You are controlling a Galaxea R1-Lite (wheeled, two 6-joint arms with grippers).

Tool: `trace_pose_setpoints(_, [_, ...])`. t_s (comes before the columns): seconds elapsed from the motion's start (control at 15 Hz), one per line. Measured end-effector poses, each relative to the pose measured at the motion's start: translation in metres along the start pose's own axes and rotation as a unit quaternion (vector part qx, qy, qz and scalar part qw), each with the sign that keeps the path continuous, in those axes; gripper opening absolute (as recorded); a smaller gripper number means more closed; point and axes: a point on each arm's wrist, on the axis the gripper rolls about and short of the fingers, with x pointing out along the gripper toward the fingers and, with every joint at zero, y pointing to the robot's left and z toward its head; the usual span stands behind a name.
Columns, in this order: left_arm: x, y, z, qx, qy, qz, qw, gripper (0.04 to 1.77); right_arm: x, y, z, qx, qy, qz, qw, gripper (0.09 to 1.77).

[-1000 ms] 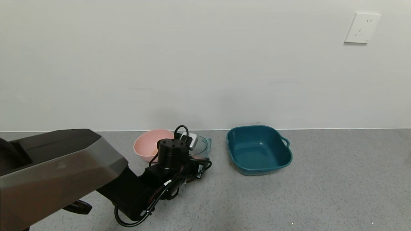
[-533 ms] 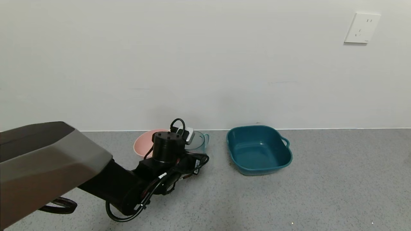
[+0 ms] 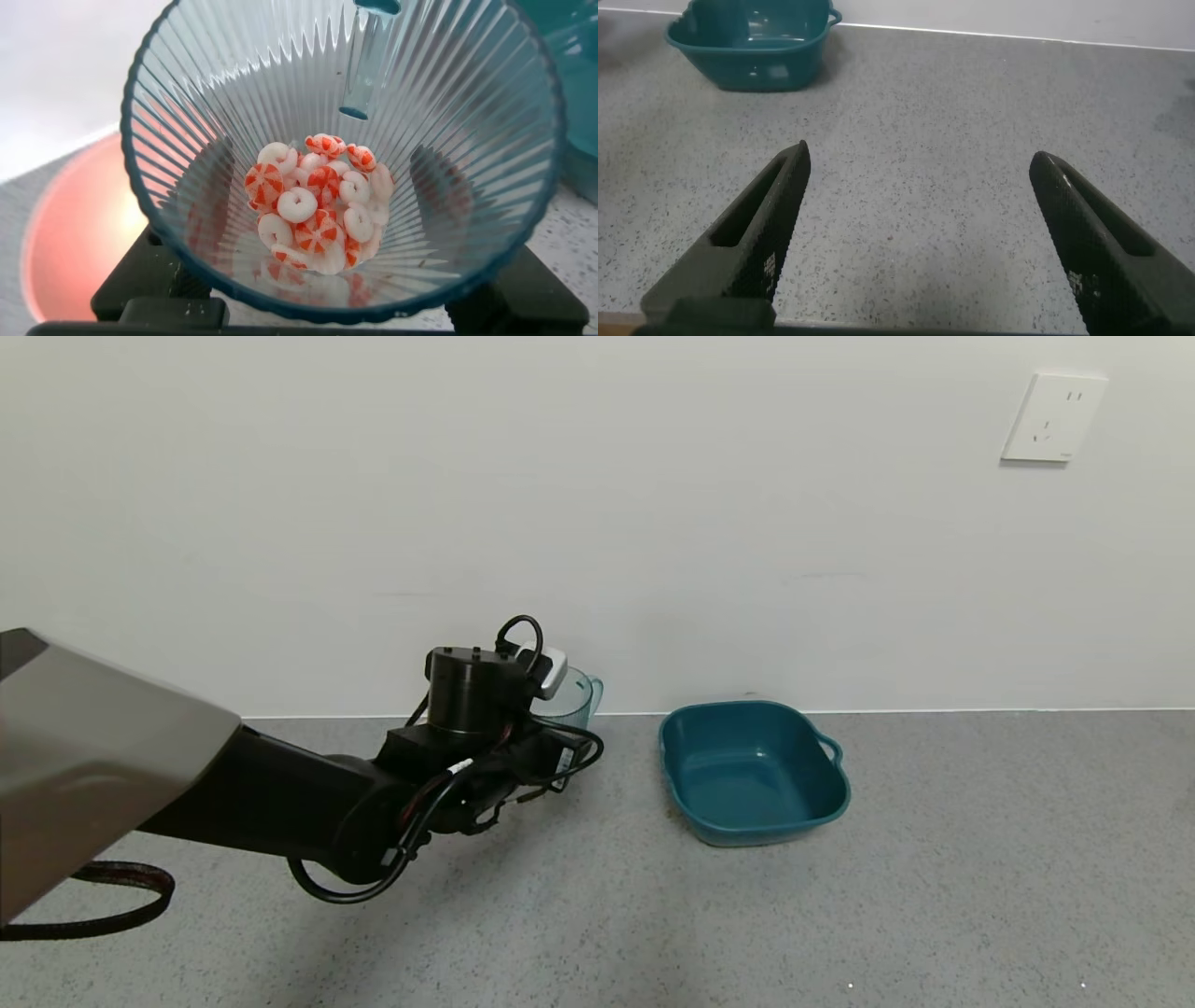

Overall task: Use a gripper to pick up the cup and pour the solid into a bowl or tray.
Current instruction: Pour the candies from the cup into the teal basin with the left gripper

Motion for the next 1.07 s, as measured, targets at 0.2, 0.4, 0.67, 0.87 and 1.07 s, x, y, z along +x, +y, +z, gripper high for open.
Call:
trace_pose_setpoints(0.2, [-0.003,0.000,0.014,0.046,-0.015,0.018,0.9987,1.30,0.000,0.000,0.000,0.000,0.000,0.000,1.000,1.71])
trace_pose_setpoints(0.4, [-0.005,-0.005,0.025,0.089,-0.025,0.041,0.9949,1.30,0.000,0.000,0.000,0.000,0.000,0.000,1.000,1.71])
trace_pose_setpoints(0.67, [-0.006,-0.011,0.032,0.164,-0.029,0.053,0.9846,1.30,0.000,0.000,0.000,0.000,0.000,0.000,1.000,1.71])
trace_pose_setpoints(0.87, [-0.003,-0.018,0.043,0.198,-0.018,0.061,0.9782,1.30,0.000,0.000,0.000,0.000,0.000,0.000,1.000,1.71])
trace_pose_setpoints(1.07, [0.000,-0.020,0.057,0.233,-0.011,0.059,0.9707,1.30,0.000,0.000,0.000,0.000,0.000,0.000,1.000,1.71])
